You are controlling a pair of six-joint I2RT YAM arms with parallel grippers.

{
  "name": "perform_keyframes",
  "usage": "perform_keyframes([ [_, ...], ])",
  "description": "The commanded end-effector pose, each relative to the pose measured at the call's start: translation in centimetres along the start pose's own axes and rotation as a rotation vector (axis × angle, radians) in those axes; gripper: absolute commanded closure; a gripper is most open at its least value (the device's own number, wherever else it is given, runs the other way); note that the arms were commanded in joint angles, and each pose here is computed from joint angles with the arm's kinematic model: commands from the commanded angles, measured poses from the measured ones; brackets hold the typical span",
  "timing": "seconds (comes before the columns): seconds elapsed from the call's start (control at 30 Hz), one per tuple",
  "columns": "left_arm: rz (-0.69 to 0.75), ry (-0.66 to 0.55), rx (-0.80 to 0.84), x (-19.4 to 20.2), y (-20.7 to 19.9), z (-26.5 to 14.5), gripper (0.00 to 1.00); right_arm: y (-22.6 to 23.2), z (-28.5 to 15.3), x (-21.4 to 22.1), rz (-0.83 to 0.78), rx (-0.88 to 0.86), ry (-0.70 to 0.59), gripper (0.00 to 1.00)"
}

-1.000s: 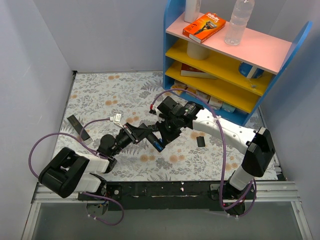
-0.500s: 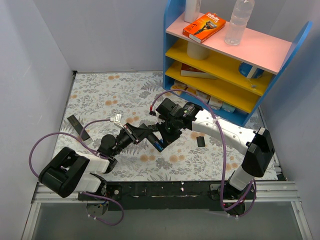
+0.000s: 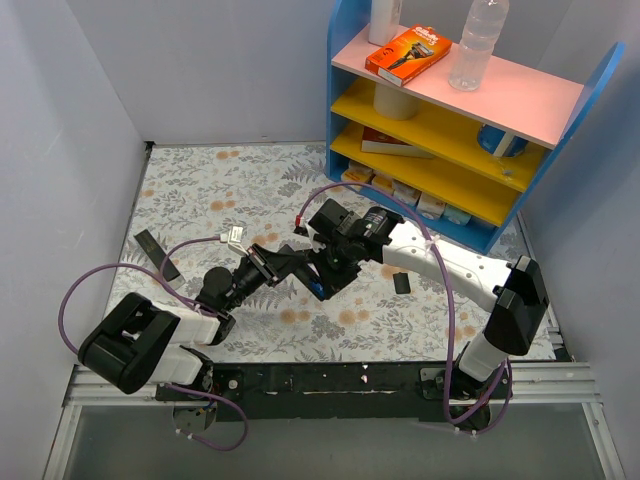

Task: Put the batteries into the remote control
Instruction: Load the battery into the remote control.

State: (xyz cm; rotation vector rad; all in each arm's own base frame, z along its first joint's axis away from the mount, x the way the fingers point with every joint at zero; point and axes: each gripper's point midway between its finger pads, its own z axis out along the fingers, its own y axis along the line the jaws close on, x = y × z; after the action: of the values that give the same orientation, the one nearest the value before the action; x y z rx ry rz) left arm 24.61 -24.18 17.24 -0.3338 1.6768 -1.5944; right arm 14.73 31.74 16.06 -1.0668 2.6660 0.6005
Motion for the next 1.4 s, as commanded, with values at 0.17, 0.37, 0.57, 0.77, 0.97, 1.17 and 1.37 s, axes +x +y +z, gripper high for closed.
perform_keyframes([
  [0.17, 0.020, -0.007, 0.094, -0.4, -2.6, 0.4, 1.00, 0.0, -1.0, -0.6, -0.009, 0.024, -0.029, 0.99],
  [0.37, 0.014, -0.006, 0.112, -0.3, -3.1, 0.0, 1.00, -0.1, -0.7, -0.7, -0.008, 0.027, -0.019, 0.99],
  [0.57, -0.001, 0.004, 0.136, 0.0, -3.9, 0.0, 1.00, 0.0, -0.5, -1.0, -0.017, 0.022, -0.024, 0.99],
  [0.77, -0.039, 0.014, 0.144, 0.5, -4.3, 0.0, 1.00, -0.1, -0.6, -1.9, -0.036, 0.032, -0.056, 0.99],
  [0.97, -0.076, 0.019, 0.132, 0.9, -4.2, 0.0, 1.00, -0.3, -0.7, -2.2, -0.048, 0.044, -0.069, 0.99],
  [1.17, -0.116, -0.003, 0.111, 0.6, -3.8, -0.3, 1.00, -0.2, -0.3, -1.4, -0.046, 0.031, -0.041, 0.99],
  [1.37, -0.138, -0.021, 0.060, 0.5, -2.8, -0.5, 1.00, -0.1, -0.4, -1.1, -0.051, 0.022, -0.023, 0.88],
])
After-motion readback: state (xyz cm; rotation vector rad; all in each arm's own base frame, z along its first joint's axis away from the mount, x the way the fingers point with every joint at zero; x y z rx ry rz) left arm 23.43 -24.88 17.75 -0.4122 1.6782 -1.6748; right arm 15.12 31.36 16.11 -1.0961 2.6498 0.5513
